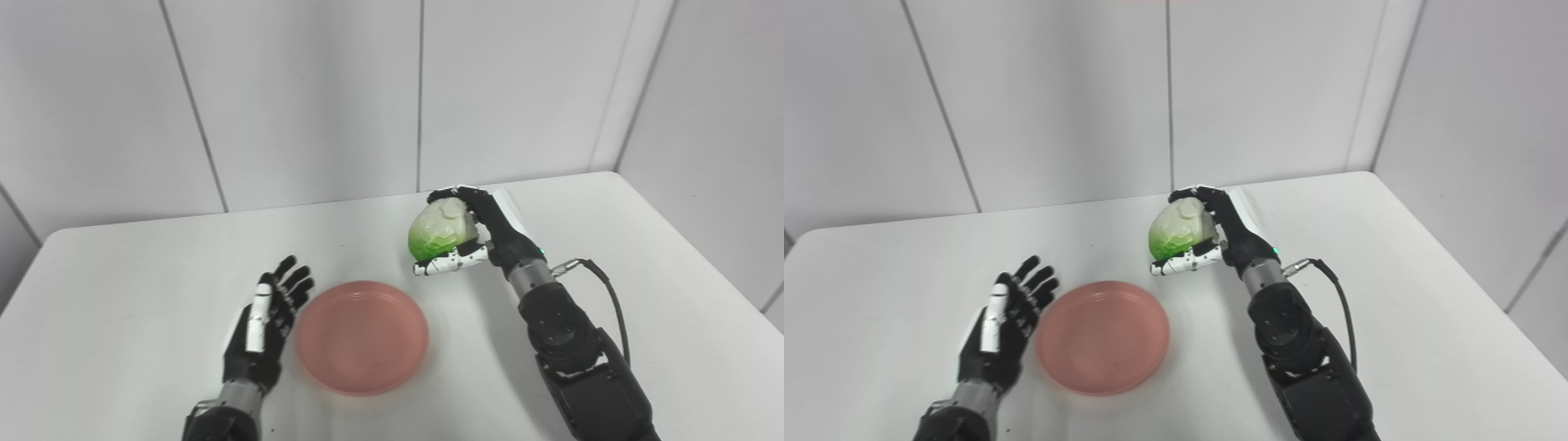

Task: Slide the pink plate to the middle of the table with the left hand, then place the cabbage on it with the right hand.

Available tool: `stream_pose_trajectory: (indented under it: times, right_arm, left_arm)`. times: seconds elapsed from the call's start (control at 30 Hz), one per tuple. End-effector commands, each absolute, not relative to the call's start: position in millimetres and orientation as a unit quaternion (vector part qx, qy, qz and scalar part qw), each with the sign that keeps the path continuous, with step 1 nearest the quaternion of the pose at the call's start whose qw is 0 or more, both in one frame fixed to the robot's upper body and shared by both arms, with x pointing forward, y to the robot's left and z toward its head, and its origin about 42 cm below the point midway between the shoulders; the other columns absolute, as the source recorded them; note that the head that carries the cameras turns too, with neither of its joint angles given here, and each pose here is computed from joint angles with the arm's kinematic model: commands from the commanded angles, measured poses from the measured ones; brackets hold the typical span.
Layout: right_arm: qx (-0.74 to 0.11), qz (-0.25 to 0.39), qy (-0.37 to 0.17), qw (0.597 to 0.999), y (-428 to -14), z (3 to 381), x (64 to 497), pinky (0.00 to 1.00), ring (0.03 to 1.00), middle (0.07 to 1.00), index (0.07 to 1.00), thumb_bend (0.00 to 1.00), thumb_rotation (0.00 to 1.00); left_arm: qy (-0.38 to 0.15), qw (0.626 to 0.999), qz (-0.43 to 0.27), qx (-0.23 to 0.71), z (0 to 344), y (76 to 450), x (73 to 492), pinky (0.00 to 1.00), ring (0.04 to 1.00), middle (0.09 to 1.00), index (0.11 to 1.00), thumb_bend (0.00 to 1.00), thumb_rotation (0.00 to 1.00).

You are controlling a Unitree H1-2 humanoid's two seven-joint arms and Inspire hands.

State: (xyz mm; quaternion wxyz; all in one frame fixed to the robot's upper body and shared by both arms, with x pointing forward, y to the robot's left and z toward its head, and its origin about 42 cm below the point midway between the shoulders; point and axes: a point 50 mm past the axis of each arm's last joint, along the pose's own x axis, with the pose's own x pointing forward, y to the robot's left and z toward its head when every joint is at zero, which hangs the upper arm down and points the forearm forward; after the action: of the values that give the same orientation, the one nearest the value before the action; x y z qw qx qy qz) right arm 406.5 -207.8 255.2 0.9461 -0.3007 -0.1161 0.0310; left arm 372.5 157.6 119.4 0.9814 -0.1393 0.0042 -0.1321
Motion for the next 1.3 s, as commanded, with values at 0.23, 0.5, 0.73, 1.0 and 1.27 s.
stream_pose_trajectory:
  times: [0.23, 0.5, 0.73, 1.0, 1.27]
  right_arm:
    - [-0.296, 0.113, -0.18, 0.931, -154, 259, 410, 0.37, 0.428, 0.459, 0.512, 0.53, 0.0]
    - [-0.291, 0.147, -0.163, 0.931, -132, 241, 404, 0.37, 0.428, 0.459, 0.509, 0.53, 0.0]
    - [-0.292, 0.172, -0.15, 0.929, -116, 226, 402, 0.38, 0.43, 0.456, 0.512, 0.53, 0.0]
    - [-0.304, 0.185, -0.131, 0.925, -117, 214, 398, 0.38, 0.435, 0.458, 0.512, 0.53, 0.0]
    - [-0.321, 0.184, -0.118, 0.921, -124, 200, 396, 0.4, 0.439, 0.457, 0.514, 0.53, 0.0]
  left_arm:
    - [0.023, 0.982, -0.126, -0.14, 125, 134, 372, 0.89, 0.873, 0.871, 0.876, 0.45, 1.0]
    - [0.023, 0.983, -0.118, -0.136, 130, 130, 373, 0.85, 0.851, 0.858, 0.859, 0.44, 1.0]
    - [0.023, 0.984, -0.115, -0.135, 133, 128, 374, 0.83, 0.846, 0.851, 0.847, 0.44, 1.0]
    - [0.025, 0.984, -0.12, -0.133, 136, 129, 375, 0.86, 0.87, 0.872, 0.868, 0.45, 1.0]
    - [0.029, 0.983, -0.118, -0.134, 138, 129, 374, 0.88, 0.866, 0.868, 0.867, 0.45, 1.0]
